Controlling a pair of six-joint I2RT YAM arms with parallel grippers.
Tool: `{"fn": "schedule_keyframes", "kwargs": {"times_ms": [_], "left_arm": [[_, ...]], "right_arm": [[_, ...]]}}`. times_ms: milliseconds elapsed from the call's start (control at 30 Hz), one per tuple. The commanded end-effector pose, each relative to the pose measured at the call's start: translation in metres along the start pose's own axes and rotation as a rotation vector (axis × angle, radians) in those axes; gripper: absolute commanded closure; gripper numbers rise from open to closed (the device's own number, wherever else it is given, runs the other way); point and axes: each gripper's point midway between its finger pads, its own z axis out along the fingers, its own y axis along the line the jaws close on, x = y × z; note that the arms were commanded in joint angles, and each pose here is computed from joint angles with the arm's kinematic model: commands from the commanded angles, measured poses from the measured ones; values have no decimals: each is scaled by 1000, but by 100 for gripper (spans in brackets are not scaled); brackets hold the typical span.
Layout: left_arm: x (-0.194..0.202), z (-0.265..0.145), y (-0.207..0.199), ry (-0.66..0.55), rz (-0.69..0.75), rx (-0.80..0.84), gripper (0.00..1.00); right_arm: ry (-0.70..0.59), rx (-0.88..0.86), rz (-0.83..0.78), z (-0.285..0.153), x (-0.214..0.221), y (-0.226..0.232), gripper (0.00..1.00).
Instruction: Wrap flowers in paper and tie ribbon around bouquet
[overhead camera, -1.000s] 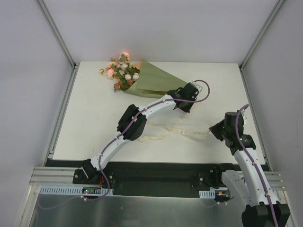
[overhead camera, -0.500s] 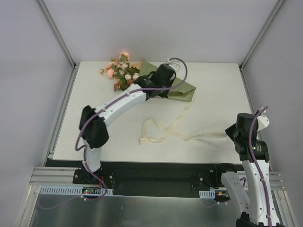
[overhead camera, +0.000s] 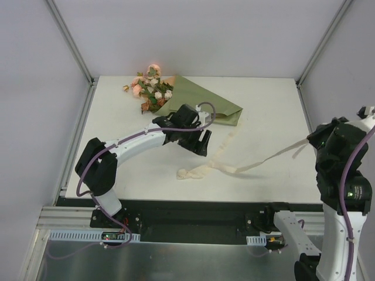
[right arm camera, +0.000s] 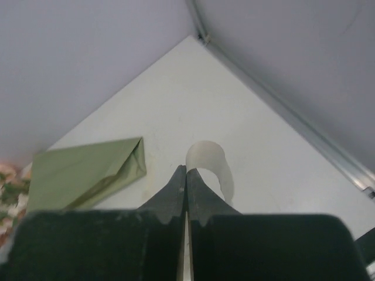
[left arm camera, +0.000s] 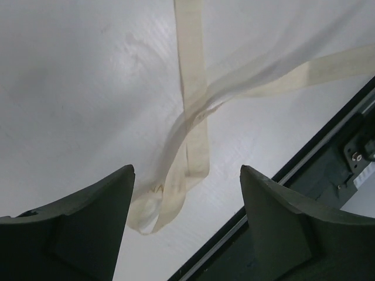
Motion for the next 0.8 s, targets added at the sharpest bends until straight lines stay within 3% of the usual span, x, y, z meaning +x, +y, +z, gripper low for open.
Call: {"fn": "schedule_keyframes", "kwargs": {"times_ms": [0, 100, 133, 200, 300, 433, 567, 700, 767], "left_arm": [[13, -16, -2, -54, -43, 19, 28], [14, -1, 5, -39, -42, 4, 28], [11, 6, 6, -33, -33, -2, 22], [2, 26, 7, -9, -26, -17, 16], [2, 48, -2, 45, -7, -4, 15], [18, 56, -18, 97, 3, 20, 14], [54, 57, -19, 151, 97, -13, 3], [67, 69, -21, 167, 128, -1, 4], [63, 76, -23, 166, 125, 6, 9]], "right_arm": [[-137, 301, -115, -3, -57, -39, 100], [-229, 480, -138, -18, -79, -67, 100], [-251, 516, -140, -23, -82, -74, 100], [-273, 520, -128, -31, -82, -80, 99], [-304, 519, -110, -43, -84, -87, 99], [-291, 395, -108, -37, -82, -69, 100], [-224, 294, -130, -16, -68, -47, 100], [-159, 231, -133, -2, -53, -33, 100], [-149, 227, -131, 1, -50, -32, 100]]}}
